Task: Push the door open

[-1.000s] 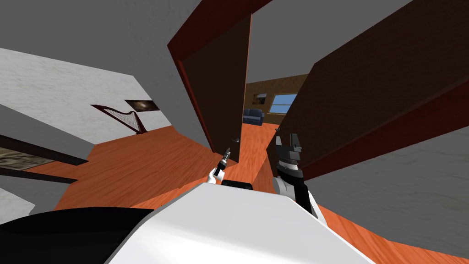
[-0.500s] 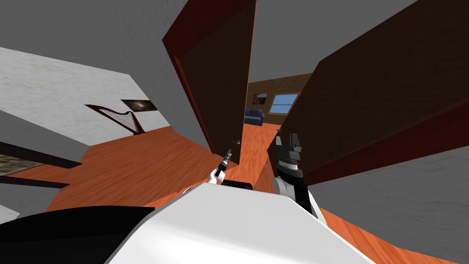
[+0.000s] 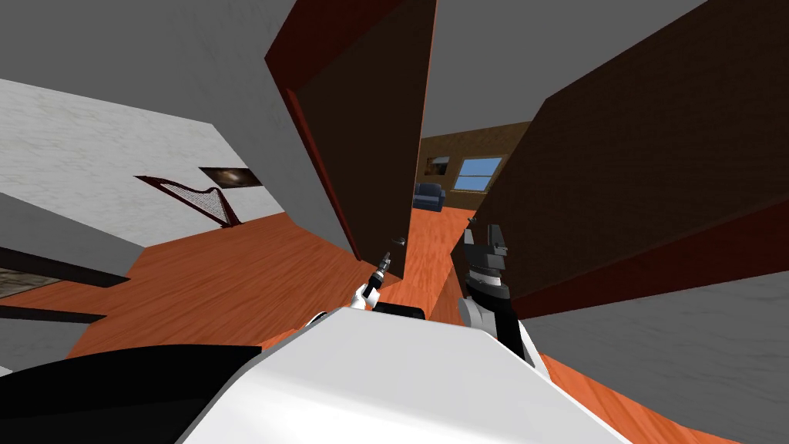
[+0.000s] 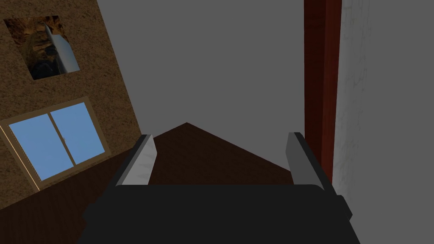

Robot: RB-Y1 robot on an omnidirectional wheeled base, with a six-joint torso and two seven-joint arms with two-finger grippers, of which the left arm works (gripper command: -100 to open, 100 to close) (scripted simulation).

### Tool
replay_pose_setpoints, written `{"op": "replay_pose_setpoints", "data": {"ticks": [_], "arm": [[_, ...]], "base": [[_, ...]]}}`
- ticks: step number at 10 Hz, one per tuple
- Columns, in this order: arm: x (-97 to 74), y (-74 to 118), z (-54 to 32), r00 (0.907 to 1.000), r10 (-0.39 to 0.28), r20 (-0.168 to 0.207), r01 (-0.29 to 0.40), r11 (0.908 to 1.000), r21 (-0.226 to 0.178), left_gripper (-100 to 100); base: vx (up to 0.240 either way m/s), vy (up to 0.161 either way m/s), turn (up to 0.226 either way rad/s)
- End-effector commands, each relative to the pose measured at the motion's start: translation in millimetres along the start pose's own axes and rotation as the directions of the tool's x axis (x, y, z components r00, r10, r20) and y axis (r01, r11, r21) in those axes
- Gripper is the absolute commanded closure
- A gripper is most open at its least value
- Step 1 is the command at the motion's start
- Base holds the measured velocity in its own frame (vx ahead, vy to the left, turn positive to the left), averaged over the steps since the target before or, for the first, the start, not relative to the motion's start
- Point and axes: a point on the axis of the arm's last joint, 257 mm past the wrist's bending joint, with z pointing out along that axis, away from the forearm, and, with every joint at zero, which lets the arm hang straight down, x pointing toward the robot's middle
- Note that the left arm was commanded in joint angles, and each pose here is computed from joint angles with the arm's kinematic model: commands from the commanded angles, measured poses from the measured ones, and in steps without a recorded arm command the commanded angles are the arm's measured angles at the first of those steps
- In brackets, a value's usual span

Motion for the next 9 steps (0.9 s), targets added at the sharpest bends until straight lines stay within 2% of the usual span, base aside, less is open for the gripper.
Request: {"op": "replay_pose_setpoints", "data": {"ticks": [1, 5, 9], "arm": [[-8.1, 1.9, -2.8, 0.9999, 0.013, 0.006, -0.013, 0.9999, -0.004, -100], [-15.6, 4.3, -6.3, 0.9996, 0.022, 0.016, -0.022, 0.9997, -0.007, -100], [-13.5, 5.6, -7.8, 0.9996, 0.013, 0.025, -0.012, 0.9999, -0.006, -100]], "base": [[0.120, -0.026, -0.033], [0.177, -0.062, -0.023], [0.194, -0.052, -0.026]]}}
